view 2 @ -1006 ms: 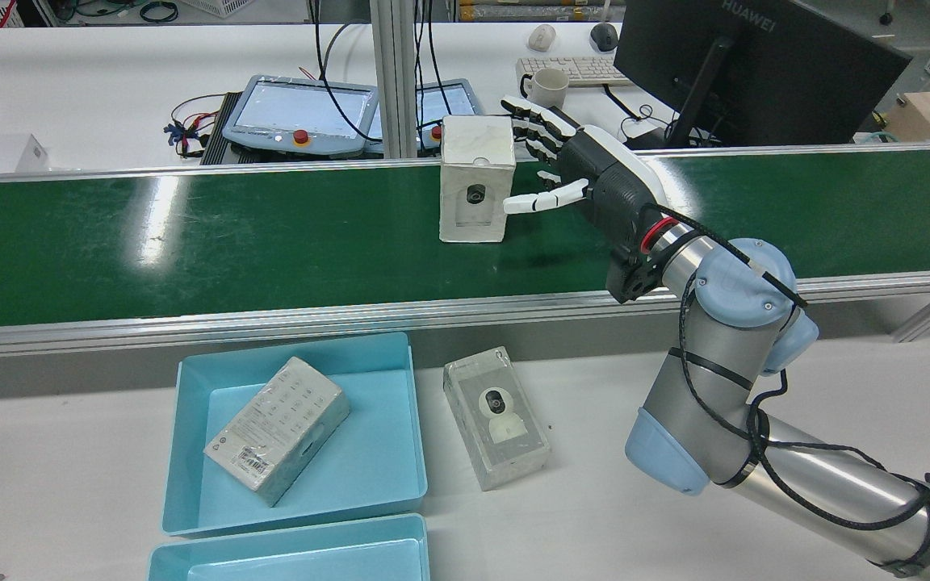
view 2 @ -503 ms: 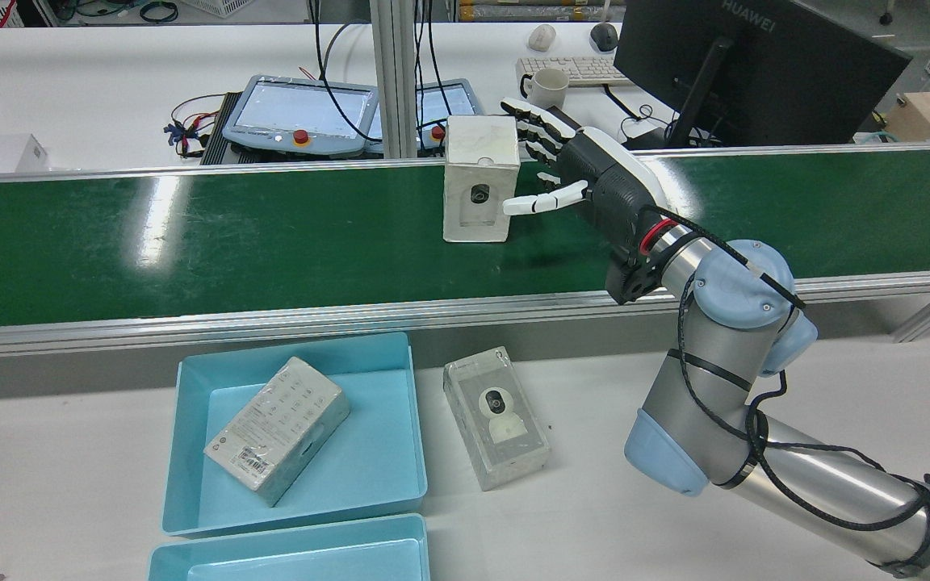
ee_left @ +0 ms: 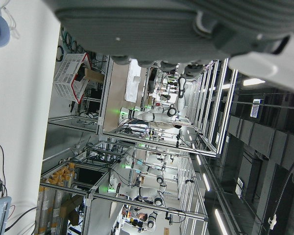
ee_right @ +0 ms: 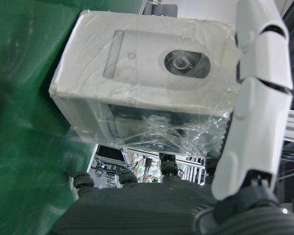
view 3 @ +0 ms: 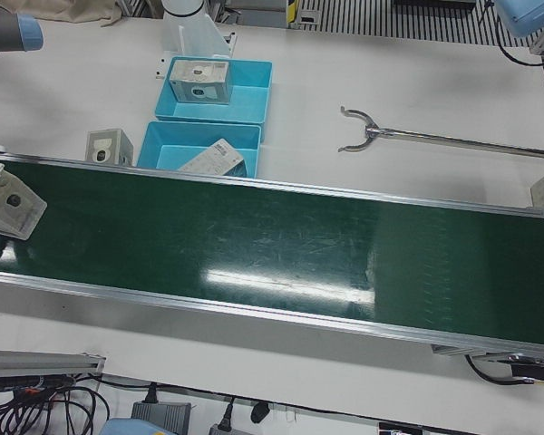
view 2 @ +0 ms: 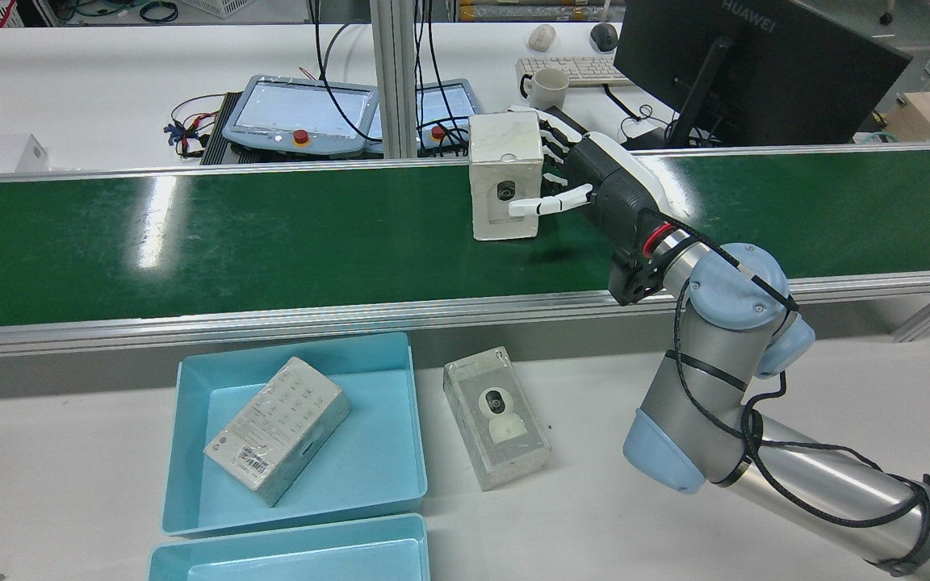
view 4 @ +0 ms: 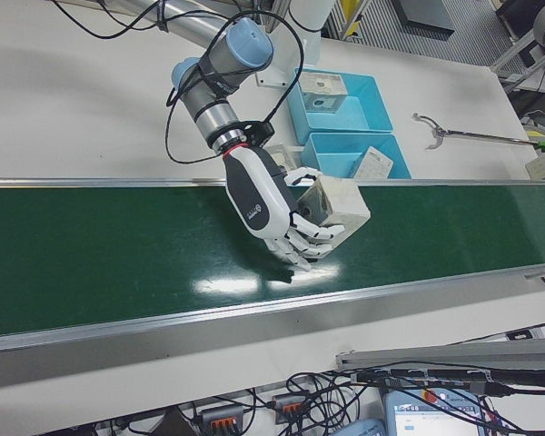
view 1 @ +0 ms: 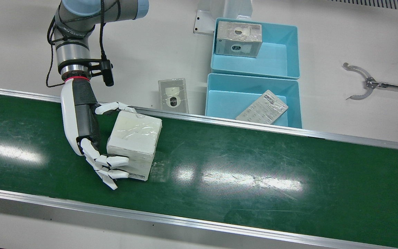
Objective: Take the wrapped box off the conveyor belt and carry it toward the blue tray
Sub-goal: 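Lift the wrapped box off the belt with the right hand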
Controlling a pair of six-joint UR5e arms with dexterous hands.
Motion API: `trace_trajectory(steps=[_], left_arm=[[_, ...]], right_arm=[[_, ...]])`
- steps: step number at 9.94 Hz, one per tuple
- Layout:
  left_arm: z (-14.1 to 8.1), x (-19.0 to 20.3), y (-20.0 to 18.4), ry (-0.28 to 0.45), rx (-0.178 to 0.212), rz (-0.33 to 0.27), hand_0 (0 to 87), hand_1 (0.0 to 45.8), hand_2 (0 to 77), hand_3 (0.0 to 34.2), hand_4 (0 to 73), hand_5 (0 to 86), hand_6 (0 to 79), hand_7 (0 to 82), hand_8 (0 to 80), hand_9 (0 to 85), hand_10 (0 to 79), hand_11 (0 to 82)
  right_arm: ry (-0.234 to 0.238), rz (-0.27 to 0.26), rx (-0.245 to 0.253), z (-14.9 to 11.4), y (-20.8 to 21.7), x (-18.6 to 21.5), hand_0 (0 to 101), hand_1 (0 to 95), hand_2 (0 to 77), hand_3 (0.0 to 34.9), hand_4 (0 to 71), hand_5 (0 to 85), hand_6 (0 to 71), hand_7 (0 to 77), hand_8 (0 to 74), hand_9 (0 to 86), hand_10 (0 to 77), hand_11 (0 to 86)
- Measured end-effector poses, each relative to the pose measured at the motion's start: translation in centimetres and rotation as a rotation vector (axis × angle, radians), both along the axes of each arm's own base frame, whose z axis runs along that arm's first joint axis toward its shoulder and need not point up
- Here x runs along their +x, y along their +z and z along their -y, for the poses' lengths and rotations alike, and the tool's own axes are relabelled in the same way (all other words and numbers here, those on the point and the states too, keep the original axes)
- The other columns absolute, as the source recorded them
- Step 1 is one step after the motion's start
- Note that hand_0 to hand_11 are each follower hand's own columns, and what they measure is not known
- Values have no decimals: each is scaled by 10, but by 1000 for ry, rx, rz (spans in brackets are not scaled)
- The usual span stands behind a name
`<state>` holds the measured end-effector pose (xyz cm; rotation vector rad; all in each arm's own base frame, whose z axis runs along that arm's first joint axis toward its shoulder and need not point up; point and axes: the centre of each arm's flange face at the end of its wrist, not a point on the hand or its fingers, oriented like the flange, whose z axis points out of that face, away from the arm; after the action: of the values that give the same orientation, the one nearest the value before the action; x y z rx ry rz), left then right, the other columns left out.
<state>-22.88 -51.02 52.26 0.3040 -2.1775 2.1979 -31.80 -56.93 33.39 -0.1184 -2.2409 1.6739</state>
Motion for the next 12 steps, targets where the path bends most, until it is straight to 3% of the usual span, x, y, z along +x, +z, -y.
trace_trajectory(steps=[1, 2, 3, 4, 5, 6, 7, 8, 9, 10, 12], left_arm=[[0, 0, 0, 0, 0, 0, 0, 0, 11, 0, 0, 5, 0, 5, 5, 0, 5, 0], [0, 0, 0, 0, 0, 0, 0, 0, 11, 0, 0, 5, 0, 5, 5, 0, 5, 0], [0, 0, 0, 0, 0, 0, 0, 0, 11, 0, 0, 5, 0, 5, 0, 0, 5, 0], [0, 0, 0, 0, 0, 0, 0, 0, 11, 0, 0, 5, 0, 5, 0, 0, 5, 0], [0, 0, 0, 0, 0, 0, 0, 0, 11, 0, 0, 11, 0, 5, 5, 5, 5, 0], [0, 0, 0, 0, 0, 0, 0, 0, 11, 0, 0, 5, 0, 5, 5, 0, 5, 0], [0, 0, 0, 0, 0, 0, 0, 0, 11, 0, 0, 5, 0, 5, 5, 0, 5, 0], [0, 0, 0, 0, 0, 0, 0, 0, 11, 0, 0, 5, 0, 5, 5, 0, 5, 0], [0, 0, 0, 0, 0, 0, 0, 0, 11, 0, 0, 5, 0, 5, 5, 5, 0, 0], [0, 0, 0, 0, 0, 0, 0, 0, 11, 0, 0, 5, 0, 5, 5, 5, 0, 0], [0, 0, 0, 0, 0, 0, 0, 0, 11, 0, 0, 5, 0, 5, 5, 0, 5, 0]], right_arm=[[6, 2, -1, 1, 0, 1, 416, 120, 305, 310, 185, 245, 49, 207, 82, 76, 87, 147], [10, 4, -2, 1, 0, 1, 387, 38, 453, 321, 284, 316, 202, 349, 267, 262, 207, 311], [12, 9, -1, 1, -1, 2, 384, 33, 458, 287, 295, 327, 245, 382, 349, 338, 245, 344], [16, 21, 2, 2, -4, 7, 384, 33, 458, 287, 295, 327, 245, 382, 349, 338, 245, 344], [24, 40, 14, 2, -12, 15, 381, 16, 447, 202, 316, 393, 355, 502, 393, 529, 251, 355], [32, 65, 37, 0, -26, 24, 384, 16, 447, 171, 316, 425, 376, 556, 355, 545, 224, 316], [33, 95, 68, -6, -44, 31, 384, 16, 447, 171, 316, 425, 376, 556, 355, 545, 224, 316], [28, 125, 99, -13, -62, 33, 395, 11, 453, 90, 284, 464, 365, 605, 327, 485, 202, 295], [19, 160, 128, -24, -80, 32, 395, 11, 453, 90, 284, 464, 365, 605, 327, 485, 202, 295], [12, 197, 146, -40, -95, 24, 422, 11, 458, 29, 273, 480, 344, 633, 289, 453, 185, 251], [-30, 268, 156, -82, -117, -12, 425, 11, 458, 28, 267, 485, 333, 633, 278, 447, 175, 245]])
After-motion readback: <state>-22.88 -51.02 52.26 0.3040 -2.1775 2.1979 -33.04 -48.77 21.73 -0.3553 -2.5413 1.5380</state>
